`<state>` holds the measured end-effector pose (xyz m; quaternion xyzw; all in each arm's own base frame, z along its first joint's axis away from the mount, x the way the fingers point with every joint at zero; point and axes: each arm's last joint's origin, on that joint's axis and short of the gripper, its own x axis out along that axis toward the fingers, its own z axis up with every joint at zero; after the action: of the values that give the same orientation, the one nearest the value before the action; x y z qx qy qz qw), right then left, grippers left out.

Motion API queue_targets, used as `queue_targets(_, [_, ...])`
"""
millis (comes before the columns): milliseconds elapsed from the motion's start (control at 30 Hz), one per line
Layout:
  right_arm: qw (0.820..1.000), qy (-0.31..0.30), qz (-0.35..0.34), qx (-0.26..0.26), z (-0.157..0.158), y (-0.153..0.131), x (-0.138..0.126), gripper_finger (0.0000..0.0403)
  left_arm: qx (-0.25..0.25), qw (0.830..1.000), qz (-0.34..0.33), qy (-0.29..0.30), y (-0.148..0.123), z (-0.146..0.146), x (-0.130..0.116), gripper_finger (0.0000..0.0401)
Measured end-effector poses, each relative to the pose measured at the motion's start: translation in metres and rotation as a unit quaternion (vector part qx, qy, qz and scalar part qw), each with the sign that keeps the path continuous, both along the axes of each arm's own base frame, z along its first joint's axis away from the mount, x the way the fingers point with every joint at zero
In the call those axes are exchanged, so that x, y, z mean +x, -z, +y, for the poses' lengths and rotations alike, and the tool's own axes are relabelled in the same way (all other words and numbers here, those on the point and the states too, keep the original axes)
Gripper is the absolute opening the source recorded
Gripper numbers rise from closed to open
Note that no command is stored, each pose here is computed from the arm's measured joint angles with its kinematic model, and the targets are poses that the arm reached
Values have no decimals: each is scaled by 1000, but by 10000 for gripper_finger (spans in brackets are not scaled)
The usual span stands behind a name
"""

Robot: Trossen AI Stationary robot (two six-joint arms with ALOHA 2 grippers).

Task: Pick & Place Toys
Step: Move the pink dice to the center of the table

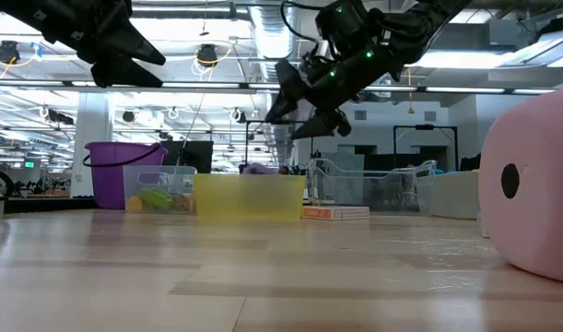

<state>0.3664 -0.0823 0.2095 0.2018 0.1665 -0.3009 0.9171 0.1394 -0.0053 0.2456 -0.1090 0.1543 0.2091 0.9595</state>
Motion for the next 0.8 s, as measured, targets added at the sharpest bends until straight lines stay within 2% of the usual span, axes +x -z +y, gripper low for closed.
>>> queue_targets(333, [994,-83,-23,-73,38,-10,11,334,4,1000,2,2,0,0,0,301])
queue_targets(567, [979,-163,17,-118,96,-7,11,334,3,1000,21,12,5,-2,7,301])
queue_targets(700, [977,-146,42,-153,129,-15,-1,334,-2,999,35,24,13,-5,25,301])
queue_targets(800, [973,-121,71,-185,151,-26,-18,333,-2,998,27,56,20,-9,47,301])
